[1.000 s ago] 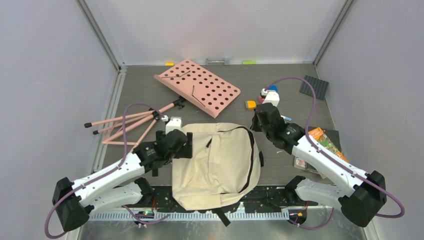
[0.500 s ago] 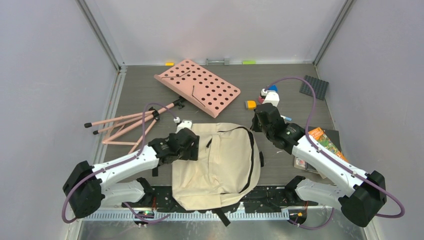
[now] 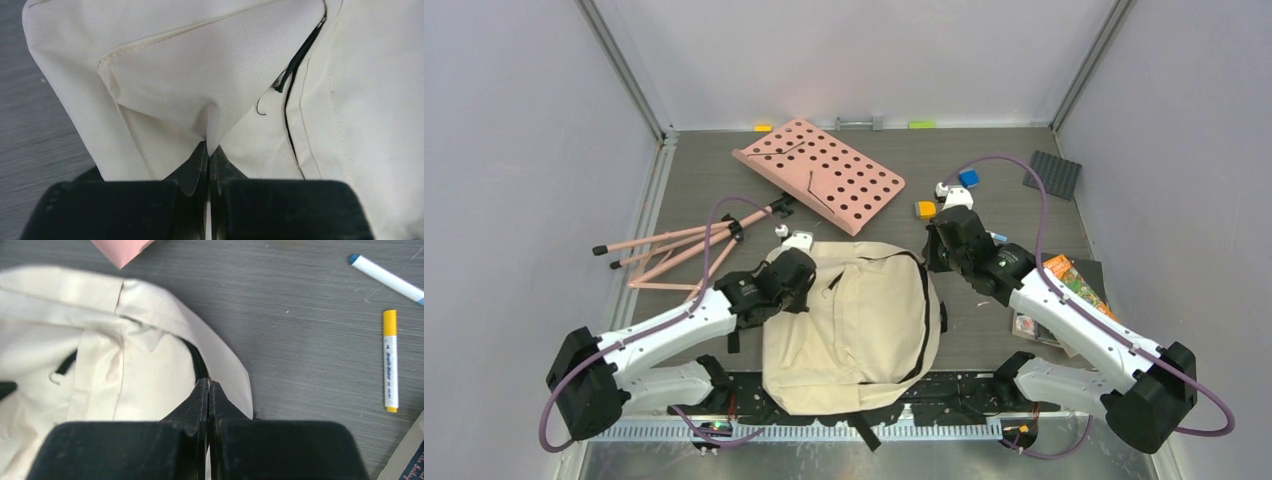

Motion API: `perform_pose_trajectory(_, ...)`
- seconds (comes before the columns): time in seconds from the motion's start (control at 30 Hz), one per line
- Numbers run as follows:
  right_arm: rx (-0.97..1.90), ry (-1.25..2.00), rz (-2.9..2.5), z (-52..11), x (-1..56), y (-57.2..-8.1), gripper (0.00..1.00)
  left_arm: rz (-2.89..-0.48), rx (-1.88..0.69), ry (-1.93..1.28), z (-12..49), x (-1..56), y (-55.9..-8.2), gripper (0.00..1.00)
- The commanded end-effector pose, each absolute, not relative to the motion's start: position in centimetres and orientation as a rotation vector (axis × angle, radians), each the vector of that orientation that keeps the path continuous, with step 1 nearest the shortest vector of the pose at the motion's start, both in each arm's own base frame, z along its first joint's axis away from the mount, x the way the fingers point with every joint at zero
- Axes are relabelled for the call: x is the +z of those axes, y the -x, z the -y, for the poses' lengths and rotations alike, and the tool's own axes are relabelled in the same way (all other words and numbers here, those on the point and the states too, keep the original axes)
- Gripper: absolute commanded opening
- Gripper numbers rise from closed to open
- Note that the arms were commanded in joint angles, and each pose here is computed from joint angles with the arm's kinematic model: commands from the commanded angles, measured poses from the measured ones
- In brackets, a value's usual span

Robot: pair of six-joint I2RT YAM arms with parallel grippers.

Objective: Pack the student bag
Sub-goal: Unzip the student bag at the center of the board.

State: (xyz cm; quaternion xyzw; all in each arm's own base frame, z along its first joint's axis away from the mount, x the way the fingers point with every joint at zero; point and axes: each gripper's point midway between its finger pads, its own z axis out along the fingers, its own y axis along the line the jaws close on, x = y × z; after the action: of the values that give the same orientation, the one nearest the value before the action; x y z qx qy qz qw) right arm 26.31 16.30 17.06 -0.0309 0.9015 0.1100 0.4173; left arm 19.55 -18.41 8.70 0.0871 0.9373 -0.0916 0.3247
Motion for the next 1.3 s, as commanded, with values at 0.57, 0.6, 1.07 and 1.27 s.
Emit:
perform_pose_trajectory(0.57, 0.598, 0.317, -2.257, -28.8, 16.6, -18.9, 0.01, -2.278, 0.032, -0.369, 14.2, 22.8, -33.7, 0.00)
perform_pose_trajectory(0.6, 0.604, 0.300, -2.249, -29.0, 16.6, -19.1, 0.01, -2.284, 0.046, -0.399, 14.3, 22.7, -34.1, 0.00)
perform_pose_trajectory(1.07, 0.570, 0.087, -2.084, -27.8, 18.0, -22.0, 0.01, -2.187, -0.011, -0.606, 18.3, 22.5, -28.9, 0.84)
perform_pose_trajectory(1.27, 0.586, 0.049, -2.068, -27.8, 17.7, -22.2, 0.01, -2.052, -0.602, -0.671, 23.8, 22.4, -21.1, 0.82)
